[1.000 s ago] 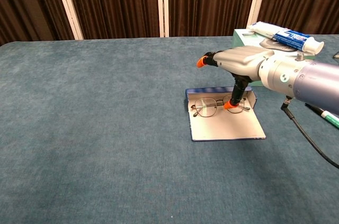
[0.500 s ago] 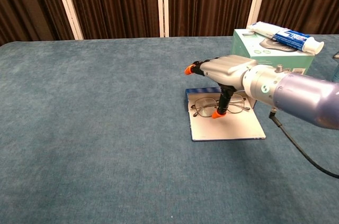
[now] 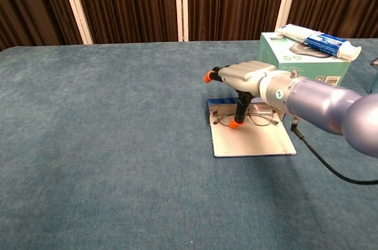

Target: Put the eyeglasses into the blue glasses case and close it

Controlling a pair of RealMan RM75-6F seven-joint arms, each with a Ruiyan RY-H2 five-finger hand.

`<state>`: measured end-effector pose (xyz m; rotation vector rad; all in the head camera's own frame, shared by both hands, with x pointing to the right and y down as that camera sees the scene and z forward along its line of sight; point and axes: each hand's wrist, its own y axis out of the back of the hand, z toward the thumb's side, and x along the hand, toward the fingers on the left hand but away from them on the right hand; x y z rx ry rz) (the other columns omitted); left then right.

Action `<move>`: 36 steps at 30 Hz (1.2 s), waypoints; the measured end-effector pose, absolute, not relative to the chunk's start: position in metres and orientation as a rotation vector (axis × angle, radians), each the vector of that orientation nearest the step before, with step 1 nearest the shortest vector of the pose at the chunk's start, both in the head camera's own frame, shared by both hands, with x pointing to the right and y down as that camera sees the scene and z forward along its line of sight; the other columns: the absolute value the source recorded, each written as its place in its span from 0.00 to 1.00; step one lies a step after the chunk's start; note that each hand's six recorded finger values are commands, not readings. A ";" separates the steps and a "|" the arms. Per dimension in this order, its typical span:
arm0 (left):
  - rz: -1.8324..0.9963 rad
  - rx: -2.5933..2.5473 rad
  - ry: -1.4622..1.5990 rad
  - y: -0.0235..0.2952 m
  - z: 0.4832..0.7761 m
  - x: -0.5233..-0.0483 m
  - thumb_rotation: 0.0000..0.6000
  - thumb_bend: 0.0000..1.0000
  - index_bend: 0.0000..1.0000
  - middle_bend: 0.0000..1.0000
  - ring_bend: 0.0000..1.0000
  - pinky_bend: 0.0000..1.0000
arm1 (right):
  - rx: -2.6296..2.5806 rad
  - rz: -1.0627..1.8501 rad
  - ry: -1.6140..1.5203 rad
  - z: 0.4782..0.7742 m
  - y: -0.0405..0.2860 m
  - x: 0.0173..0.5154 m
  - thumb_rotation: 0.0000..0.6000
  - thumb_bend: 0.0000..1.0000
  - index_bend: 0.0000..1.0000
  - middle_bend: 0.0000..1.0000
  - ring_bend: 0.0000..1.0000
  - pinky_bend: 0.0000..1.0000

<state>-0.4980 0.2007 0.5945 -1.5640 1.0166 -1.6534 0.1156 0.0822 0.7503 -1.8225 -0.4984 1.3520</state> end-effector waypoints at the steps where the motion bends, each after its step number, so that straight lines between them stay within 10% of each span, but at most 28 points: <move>1: -1.656 -1.564 1.016 0.200 0.595 -0.498 1.00 0.00 0.00 0.00 0.00 0.00 | -1.818 1.356 -0.502 0.751 0.079 0.116 1.00 0.00 0.13 0.00 0.00 0.00; 36: -1.645 -1.565 1.002 0.201 0.595 -0.492 1.00 0.00 0.00 0.00 0.00 0.00 | -1.696 1.402 -0.463 0.749 0.071 0.162 1.00 0.00 0.14 0.00 0.00 0.00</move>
